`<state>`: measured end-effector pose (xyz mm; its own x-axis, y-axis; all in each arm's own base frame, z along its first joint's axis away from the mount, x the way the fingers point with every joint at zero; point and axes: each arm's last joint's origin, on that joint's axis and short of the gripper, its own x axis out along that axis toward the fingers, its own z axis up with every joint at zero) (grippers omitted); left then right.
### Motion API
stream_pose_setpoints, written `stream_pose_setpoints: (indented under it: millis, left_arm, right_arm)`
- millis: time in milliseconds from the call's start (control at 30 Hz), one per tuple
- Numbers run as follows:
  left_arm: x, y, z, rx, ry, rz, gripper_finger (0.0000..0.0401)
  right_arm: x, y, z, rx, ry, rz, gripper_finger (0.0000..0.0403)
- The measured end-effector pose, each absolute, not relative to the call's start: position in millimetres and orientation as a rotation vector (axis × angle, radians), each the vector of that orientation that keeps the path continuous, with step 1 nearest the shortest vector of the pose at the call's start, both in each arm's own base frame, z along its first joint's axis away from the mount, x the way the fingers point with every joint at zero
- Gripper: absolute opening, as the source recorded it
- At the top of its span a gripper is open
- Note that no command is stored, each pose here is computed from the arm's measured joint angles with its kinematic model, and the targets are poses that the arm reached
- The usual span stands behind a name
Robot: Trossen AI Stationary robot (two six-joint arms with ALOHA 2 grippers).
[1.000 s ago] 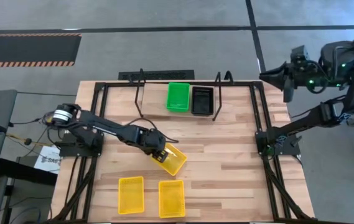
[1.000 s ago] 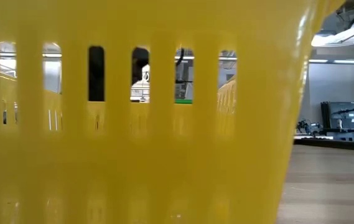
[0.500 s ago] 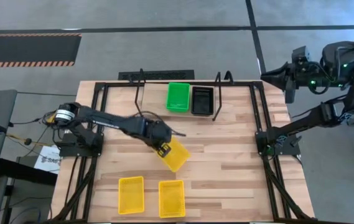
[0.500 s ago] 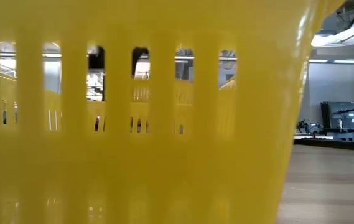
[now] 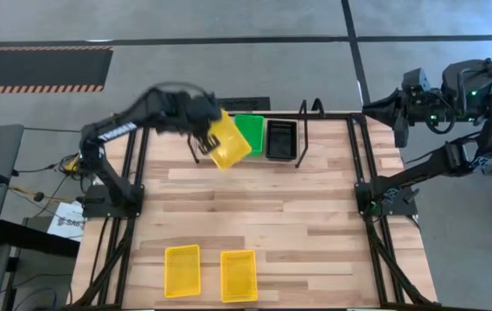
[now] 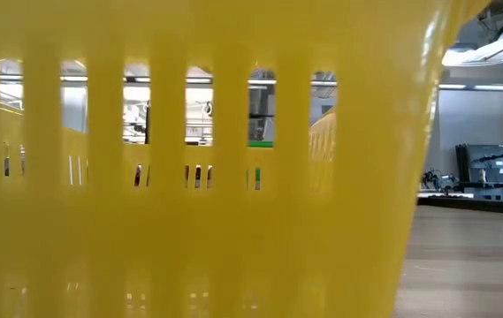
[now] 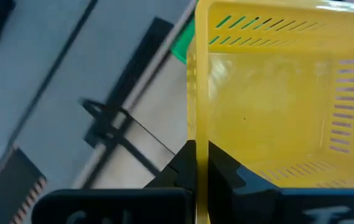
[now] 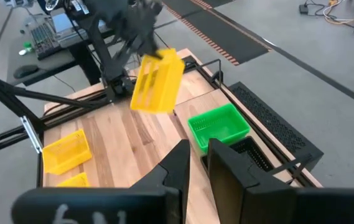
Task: Stack baskets on shelf by color
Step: Put the top yellow container on the shelf beside the green container
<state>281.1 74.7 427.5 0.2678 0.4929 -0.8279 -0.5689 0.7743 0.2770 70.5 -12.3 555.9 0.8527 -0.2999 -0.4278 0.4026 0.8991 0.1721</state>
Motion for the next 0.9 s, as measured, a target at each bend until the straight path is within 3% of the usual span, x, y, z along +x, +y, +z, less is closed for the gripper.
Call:
stream_pose_setpoints:
  millis: [267, 533, 900]
  left_arm:
    - [267.2, 139.8, 428.2, -0.013, 1.172, 0.541, 0.0]
    - [268.7, 195.5, 390.8, 0.039, 1.369, 0.298, 0.0]
    - [283.0, 258.5, 333.1, 0.068, 1.478, 0.166, 0.0]
  right_arm:
    - [98.0, -14.5, 553.8, 0.258, 0.444, -0.381, 0.0077]
    - [138.3, -23.8, 548.3, 0.238, 0.479, -0.491, 0.0077]
    - [180.0, -41.9, 533.8, 0.294, 0.559, -0.591, 0.0077]
